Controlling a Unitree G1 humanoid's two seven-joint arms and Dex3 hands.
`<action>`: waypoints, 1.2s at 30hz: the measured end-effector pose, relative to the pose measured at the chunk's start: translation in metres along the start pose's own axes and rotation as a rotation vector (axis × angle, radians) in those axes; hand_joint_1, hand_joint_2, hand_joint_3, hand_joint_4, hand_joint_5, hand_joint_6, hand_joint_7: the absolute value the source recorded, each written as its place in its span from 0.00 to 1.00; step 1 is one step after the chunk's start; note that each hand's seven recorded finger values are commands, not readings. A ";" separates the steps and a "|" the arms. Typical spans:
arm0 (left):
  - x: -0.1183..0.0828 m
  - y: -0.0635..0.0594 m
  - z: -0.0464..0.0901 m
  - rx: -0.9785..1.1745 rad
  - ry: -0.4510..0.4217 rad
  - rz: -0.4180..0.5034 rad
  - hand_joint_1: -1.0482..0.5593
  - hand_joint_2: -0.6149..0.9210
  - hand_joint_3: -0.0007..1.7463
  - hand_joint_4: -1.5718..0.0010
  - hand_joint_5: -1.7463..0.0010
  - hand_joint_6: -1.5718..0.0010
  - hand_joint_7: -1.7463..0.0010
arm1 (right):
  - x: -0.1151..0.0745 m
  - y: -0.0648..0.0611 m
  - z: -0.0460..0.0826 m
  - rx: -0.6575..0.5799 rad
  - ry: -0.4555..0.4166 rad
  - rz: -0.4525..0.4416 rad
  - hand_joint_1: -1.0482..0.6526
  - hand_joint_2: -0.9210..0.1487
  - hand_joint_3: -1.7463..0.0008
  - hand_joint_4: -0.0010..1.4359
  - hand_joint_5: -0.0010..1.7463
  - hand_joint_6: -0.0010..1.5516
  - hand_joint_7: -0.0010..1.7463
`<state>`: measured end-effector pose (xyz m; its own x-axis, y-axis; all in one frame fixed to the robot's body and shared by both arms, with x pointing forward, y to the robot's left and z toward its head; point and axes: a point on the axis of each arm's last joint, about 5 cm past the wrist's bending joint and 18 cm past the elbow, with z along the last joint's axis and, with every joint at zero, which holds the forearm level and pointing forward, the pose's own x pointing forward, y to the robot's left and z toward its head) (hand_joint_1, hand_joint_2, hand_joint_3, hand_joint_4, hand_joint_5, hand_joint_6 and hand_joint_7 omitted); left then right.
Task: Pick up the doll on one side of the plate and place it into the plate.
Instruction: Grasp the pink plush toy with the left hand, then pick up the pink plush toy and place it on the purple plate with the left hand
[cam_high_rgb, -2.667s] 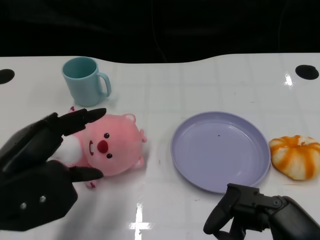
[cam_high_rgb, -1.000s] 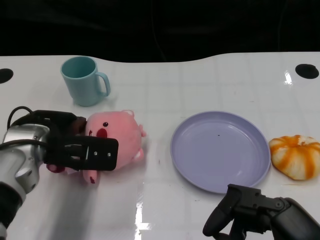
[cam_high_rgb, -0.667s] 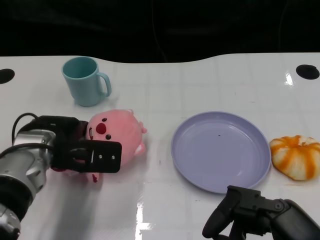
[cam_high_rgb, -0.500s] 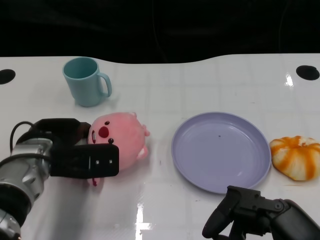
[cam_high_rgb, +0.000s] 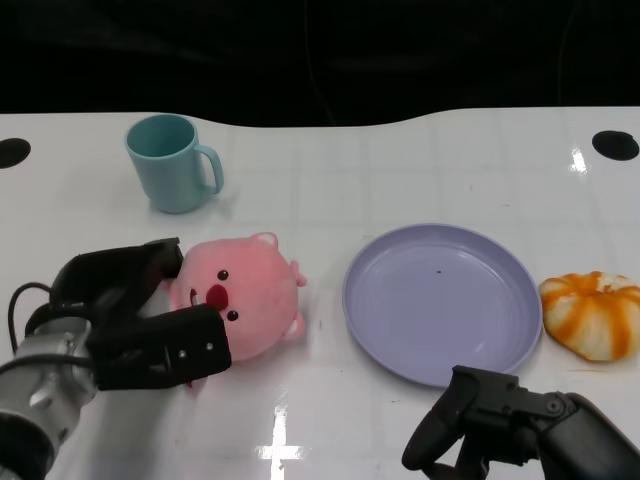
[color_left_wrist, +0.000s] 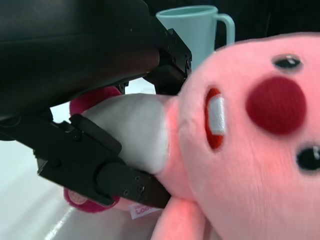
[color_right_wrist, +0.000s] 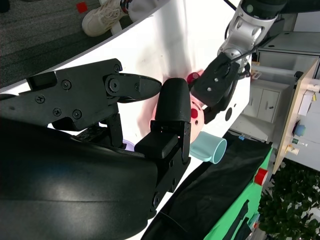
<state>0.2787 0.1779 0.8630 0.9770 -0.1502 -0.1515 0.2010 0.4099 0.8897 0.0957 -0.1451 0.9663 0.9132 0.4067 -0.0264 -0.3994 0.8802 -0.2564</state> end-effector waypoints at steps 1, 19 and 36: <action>-0.002 -0.002 0.001 -0.043 0.013 0.016 0.52 0.82 0.51 0.38 0.00 0.52 0.00 | 0.000 0.000 0.000 0.001 0.001 0.001 0.47 0.00 0.81 0.46 0.89 0.38 0.72; -0.011 0.040 0.065 -0.316 -0.109 0.004 0.53 0.68 0.73 0.36 0.00 0.49 0.00 | 0.001 0.001 -0.001 0.002 0.003 0.008 0.47 0.00 0.81 0.46 0.88 0.38 0.72; 0.015 0.041 0.146 -0.295 -0.163 -0.152 0.53 0.69 0.67 0.39 0.00 0.54 0.00 | 0.011 0.006 -0.002 -0.001 -0.013 0.023 0.47 0.00 0.82 0.47 0.88 0.39 0.71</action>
<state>0.2913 0.0615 0.9604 0.9151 -0.3605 -0.1806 0.3778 0.6103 0.6962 0.1035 -0.1357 0.9622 0.9026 0.4300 -0.0194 -0.4201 0.8704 -0.2567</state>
